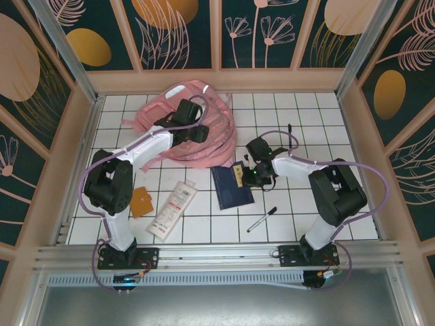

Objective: Pack books, pencil case, and school supplies into a backpack

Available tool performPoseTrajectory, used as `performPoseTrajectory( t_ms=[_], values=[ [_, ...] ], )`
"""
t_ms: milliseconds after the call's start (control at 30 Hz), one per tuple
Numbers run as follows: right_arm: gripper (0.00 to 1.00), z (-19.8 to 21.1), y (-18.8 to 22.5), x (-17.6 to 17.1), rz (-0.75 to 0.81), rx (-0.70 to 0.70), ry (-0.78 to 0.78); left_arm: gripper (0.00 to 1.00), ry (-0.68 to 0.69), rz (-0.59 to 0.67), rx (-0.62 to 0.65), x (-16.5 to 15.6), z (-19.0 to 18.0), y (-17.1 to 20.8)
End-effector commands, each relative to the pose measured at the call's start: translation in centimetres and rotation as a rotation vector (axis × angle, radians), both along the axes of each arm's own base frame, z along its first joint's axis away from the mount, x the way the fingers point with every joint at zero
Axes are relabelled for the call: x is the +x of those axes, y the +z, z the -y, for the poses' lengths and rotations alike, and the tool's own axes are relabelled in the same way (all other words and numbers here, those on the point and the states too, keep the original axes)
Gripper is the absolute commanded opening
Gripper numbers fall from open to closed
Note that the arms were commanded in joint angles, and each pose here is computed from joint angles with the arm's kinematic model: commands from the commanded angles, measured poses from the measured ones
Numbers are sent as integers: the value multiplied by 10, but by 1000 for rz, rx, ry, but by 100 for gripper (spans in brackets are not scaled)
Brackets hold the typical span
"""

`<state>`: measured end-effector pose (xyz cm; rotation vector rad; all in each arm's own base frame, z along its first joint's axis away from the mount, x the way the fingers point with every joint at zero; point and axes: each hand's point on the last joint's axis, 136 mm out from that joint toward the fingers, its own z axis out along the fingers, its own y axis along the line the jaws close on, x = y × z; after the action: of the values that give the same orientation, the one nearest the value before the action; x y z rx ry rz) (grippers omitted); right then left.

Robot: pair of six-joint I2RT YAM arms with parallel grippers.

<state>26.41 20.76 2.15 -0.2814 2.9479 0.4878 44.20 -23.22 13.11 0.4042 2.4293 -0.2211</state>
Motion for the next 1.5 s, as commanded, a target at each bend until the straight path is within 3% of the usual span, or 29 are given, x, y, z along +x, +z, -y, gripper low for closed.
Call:
performPoseTrajectory(
  t_ms=[0, 167, 300, 733, 900, 967, 1067, 1200, 1267, 1300, 1400, 1467],
  values=[
    [8, 4, -17, -17, -95, -29, 15, 62, 20, -229, -176, -59, 5, 12],
    [6, -2, -19, -36, -237, 148, -54, 64, -30, -523, -411, -159, 33, -12],
    [6, 0, -16, -47, -298, 226, -73, 71, 10, -625, -453, -192, 39, -45],
    [4, -2, -21, -46, -320, 273, -53, 65, 27, -668, -546, -171, 75, -85],
    [2, -5, -27, -47, -317, 298, -51, 63, 37, -674, -488, -169, 72, -103],
    [2, -8, -25, -44, -302, 316, -41, 56, 33, -683, -510, -169, 76, -102],
    [3, -12, -16, -39, -260, 339, -23, 36, 11, -649, -544, -165, 80, -86],
    [7, -17, 0, -29, -182, 383, -5, 16, -7, -595, -553, -164, 77, -65],
    [13, -19, 15, -23, -117, 404, 4, 2, -17, -567, -552, -164, 74, -50],
    [19, -17, 22, -17, -77, 400, -1, 0, -8, -542, -543, -161, 72, -42],
    [43, -3, 53, 3, 46, 378, -92, 0, 107, -385, -524, -136, 54, -5],
    [55, 7, 86, 13, 62, 472, -206, 0, 158, -282, -578, -124, 48, 31]
  ],
)
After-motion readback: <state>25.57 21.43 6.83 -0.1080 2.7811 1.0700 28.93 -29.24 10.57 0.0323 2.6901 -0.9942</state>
